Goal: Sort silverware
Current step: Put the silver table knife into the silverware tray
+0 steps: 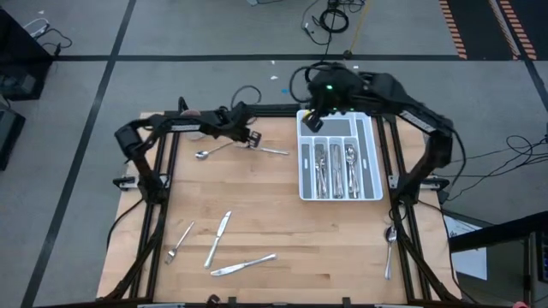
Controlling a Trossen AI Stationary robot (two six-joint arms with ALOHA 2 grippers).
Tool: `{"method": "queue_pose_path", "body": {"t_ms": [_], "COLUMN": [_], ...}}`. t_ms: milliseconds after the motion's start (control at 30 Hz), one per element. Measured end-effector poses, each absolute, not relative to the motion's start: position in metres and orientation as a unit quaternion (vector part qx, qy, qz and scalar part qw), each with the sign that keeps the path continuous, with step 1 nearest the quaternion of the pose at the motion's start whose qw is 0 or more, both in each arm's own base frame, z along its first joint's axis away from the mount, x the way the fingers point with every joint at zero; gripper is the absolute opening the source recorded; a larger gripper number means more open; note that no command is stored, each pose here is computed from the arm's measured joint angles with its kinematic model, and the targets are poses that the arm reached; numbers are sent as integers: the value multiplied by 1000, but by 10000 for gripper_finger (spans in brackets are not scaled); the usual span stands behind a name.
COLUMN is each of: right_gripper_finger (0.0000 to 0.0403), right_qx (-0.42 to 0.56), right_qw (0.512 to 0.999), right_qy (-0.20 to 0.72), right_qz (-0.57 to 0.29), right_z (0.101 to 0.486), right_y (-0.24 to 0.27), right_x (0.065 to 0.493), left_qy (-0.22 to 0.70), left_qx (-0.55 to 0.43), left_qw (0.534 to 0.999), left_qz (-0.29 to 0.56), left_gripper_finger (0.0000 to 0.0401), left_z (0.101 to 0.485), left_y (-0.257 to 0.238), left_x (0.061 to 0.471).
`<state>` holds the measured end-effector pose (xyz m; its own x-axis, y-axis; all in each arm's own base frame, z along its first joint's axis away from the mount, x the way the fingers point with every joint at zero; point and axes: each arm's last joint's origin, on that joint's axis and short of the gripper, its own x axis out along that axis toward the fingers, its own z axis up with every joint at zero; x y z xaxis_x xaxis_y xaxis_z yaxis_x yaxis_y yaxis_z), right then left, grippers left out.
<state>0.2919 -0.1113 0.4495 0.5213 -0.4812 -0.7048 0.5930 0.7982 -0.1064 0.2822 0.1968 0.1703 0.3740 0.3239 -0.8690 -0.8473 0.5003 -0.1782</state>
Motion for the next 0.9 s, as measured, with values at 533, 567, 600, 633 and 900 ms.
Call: {"method": "queue_pose_path", "body": {"t_ms": [533, 567, 600, 633, 900], "right_gripper_finger": [0, 0, 0, 0, 0], "right_qx": [54, 50, 48, 48, 47], "right_qw": [870, 870, 870, 870, 868], "right_qy": [384, 386, 387, 387, 396], "right_qz": [-304, -302, -301, -300, -296], "right_z": [453, 452, 452, 452, 450], "right_y": [-92, -91, -91, -91, -91], "right_x": [290, 291, 291, 291, 292], "left_qy": [462, 443, 433, 442, 602], "left_qx": [-269, -248, -226, -203, -24], "left_qw": [794, 808, 812, 805, 767], "left_qz": [291, 300, 320, 338, 221], "left_gripper_finger": [0, 0, 0, 0, 6], "left_z": [169, 182, 192, 196, 181], "left_y": [107, 105, 105, 109, 155], "left_x": [328, 331, 329, 325, 292]}}
